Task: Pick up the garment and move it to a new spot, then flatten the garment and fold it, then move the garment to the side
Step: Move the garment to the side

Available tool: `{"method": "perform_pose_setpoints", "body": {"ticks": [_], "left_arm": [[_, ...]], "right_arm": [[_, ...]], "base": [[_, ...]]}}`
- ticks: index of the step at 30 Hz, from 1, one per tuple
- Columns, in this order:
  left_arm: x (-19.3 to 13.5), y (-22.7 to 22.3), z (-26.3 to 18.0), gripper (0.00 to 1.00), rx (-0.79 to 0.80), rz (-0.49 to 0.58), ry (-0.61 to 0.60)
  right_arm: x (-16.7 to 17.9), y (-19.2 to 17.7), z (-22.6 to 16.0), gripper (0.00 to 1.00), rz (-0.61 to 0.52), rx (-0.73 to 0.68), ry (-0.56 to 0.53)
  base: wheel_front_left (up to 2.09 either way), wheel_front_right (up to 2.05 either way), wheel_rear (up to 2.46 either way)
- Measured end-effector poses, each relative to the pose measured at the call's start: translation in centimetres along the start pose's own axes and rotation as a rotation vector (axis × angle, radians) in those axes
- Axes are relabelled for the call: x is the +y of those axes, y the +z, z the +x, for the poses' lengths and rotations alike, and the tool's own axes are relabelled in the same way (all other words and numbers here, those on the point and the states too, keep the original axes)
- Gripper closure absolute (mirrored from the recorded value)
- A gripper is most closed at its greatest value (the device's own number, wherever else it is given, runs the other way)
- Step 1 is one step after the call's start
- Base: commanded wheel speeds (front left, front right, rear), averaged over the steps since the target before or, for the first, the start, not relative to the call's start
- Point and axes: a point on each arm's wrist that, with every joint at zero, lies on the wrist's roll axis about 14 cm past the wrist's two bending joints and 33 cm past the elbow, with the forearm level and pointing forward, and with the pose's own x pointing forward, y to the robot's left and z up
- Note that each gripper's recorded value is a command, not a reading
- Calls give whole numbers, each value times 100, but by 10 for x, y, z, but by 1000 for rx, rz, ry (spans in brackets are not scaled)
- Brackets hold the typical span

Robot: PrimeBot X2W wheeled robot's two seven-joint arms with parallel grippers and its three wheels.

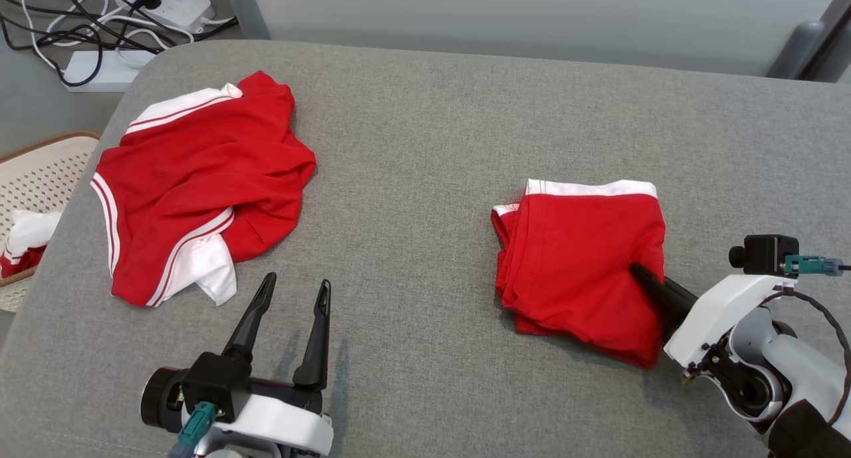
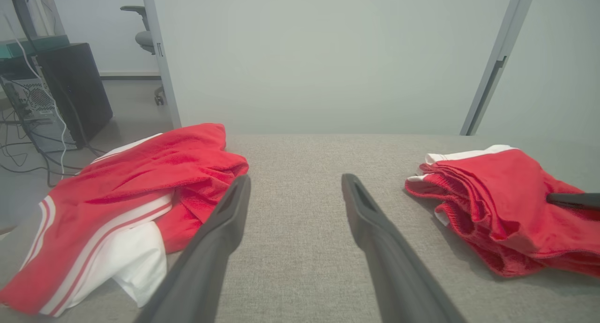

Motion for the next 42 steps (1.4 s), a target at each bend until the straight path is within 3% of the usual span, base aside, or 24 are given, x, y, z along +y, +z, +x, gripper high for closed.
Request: {"method": "perform_pose_setpoints", "body": {"ticks": [15,42], "left_arm": [[-21,2,12,0,-11,-7,-68],[-116,-11,52,0,1,-38,-362]], "right_arm": [[-8,14,-11,100,-28,-74,-10],[-71,29,-88,100,49,-252,-210]], "base": [[0,0,0],[0,0,0]]}}
